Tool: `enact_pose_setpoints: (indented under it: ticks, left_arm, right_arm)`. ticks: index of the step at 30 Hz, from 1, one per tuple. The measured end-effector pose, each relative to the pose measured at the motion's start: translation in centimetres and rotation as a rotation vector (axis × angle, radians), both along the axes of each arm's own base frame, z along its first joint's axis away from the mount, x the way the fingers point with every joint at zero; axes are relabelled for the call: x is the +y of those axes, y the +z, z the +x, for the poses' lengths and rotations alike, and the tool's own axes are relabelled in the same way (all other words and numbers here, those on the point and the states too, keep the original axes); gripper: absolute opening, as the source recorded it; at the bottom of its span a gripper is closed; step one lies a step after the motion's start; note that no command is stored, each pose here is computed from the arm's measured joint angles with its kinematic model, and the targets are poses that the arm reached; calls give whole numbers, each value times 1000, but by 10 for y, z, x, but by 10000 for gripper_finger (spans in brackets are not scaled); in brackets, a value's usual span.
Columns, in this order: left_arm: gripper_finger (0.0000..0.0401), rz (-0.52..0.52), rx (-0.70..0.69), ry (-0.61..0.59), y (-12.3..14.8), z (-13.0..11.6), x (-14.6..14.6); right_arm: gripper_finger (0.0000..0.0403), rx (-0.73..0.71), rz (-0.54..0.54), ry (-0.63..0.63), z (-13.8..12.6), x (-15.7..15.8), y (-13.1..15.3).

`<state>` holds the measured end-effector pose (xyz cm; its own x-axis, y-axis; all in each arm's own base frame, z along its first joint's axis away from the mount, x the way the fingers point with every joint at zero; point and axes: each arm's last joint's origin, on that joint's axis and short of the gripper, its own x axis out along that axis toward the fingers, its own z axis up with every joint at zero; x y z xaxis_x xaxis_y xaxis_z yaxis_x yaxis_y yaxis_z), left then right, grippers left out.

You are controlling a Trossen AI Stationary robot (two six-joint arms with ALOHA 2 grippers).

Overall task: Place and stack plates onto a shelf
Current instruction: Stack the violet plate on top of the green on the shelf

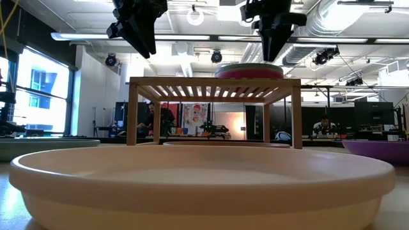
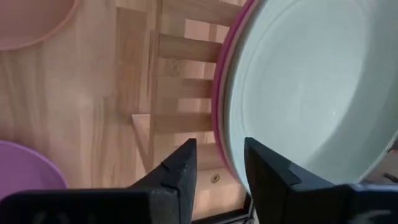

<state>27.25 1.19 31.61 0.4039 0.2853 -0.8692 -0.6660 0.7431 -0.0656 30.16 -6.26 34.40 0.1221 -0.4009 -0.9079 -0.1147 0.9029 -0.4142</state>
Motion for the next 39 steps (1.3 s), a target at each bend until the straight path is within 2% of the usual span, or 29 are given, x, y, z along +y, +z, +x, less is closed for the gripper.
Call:
enact_pose_setpoints:
  ticks: [3, 6, 8, 11, 14, 19, 25, 33, 39]
  left_arm:
    - [106, 0, 0, 0, 0, 0, 0]
    - [106, 1, 1, -2, 0, 0, 0]
    - [106, 8, 6, -17, 0, 0, 0]
    - [106, 21, 15, -45, 0, 0, 0]
    - [106, 30, 21, -64, 0, 0, 0]
    - [106, 46, 36, -100, 0, 0, 0]
    - [106, 65, 59, -173, 0, 0, 0]
    - [106, 102, 79, -250, 0, 0, 0]
    - [106, 103, 79, -251, 0, 0, 0]
  right_arm:
    - [110, -23, 11, -51, -8, 9, 12]
    - [110, -73, 54, -163, -16, 17, 29]
    - [110, -146, 120, -262, -18, 22, 39]
    - [110, -249, 278, -396, -19, 30, 50]
    - [110, -267, 368, -494, -21, 39, 50]
    - [110, -206, 455, -661, -21, 60, 29]
    - [110, -85, 457, -827, -21, 95, -20]
    - [110, -113, 512, -1009, -20, 138, -70]
    - [110, -97, 476, -1109, -33, 158, -101]
